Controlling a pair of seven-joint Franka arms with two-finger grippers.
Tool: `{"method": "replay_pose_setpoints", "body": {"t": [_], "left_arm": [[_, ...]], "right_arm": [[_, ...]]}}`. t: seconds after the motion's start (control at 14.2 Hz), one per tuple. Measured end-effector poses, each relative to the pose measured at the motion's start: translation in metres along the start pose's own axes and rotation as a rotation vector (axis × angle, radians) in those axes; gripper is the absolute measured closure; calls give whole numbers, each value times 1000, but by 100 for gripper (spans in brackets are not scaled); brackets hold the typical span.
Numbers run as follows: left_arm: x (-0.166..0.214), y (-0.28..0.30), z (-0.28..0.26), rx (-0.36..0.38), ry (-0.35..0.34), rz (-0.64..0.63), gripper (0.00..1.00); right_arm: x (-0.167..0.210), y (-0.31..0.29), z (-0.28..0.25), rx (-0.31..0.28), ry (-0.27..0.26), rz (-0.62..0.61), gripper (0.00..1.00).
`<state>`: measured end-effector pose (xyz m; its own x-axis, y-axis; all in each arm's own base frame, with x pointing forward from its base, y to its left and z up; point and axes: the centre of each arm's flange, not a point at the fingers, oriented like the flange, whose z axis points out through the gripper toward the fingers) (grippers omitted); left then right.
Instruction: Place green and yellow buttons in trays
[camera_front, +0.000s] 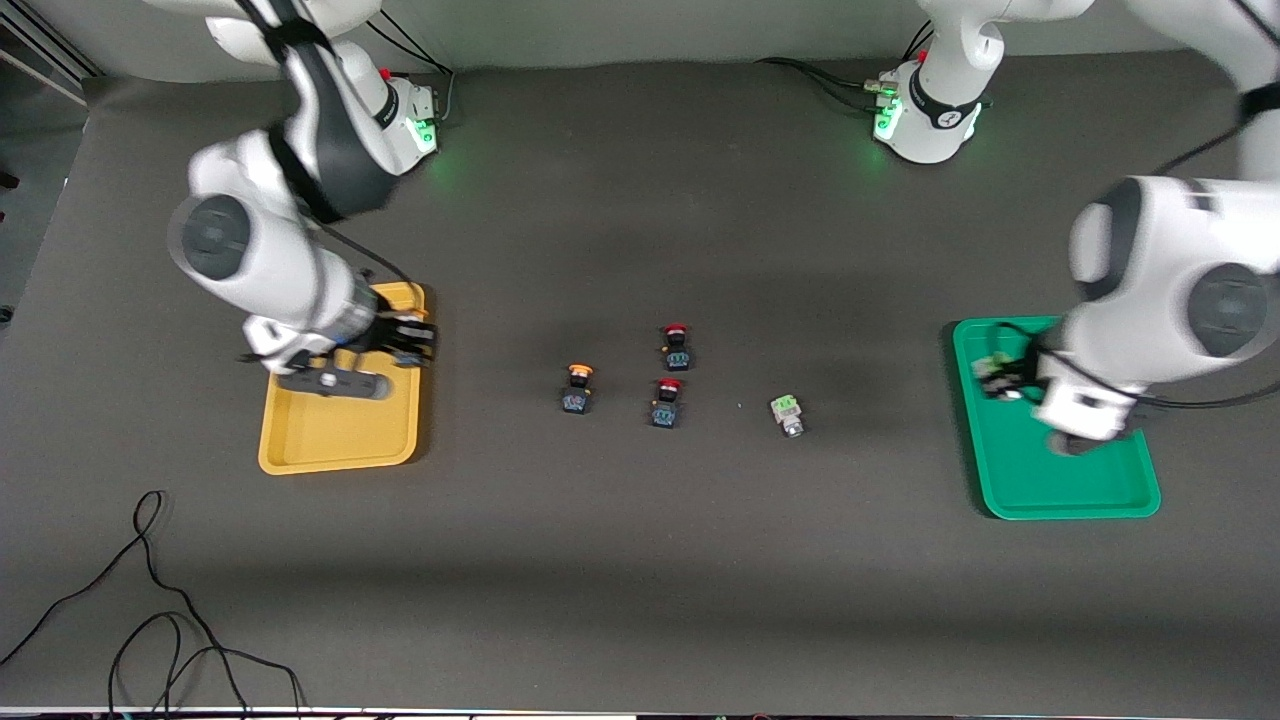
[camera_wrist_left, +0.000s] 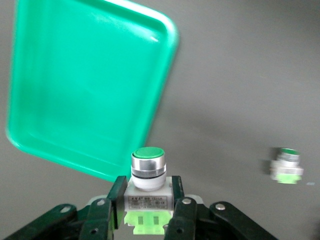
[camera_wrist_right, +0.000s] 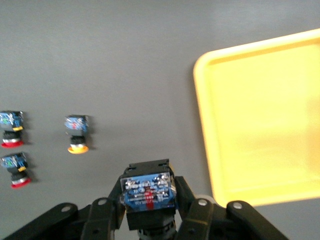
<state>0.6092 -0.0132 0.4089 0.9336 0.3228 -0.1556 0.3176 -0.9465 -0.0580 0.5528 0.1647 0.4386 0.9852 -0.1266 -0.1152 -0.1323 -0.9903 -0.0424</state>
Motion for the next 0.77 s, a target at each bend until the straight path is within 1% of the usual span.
{"method": "replay_pose_setpoints", "body": {"t": [0.14,0.21,0.35,0.49,0.63,0.7,0.77], "left_arm": [[20,-58,13,-7,-14,87,59],[29,-75,31,1,-14,123,59],[42,-80,88,12,-5,163,59],[50,-70,153,15,-24,183,59],[54,-63,192,18,-47,197,59],[54,-61,199,20,-54,205,59],[56,-61,199,21,-52,222,52]], "right_arm": [[7,45,-12,0,-25,-37,56],[12,67,-13,0,-36,-63,56],[21,111,-5,1,-53,-114,56],[26,146,10,1,-69,-134,56],[27,159,39,-4,-47,-140,56],[25,160,59,-10,-28,-139,56],[23,161,82,-19,-10,-138,56]]}}
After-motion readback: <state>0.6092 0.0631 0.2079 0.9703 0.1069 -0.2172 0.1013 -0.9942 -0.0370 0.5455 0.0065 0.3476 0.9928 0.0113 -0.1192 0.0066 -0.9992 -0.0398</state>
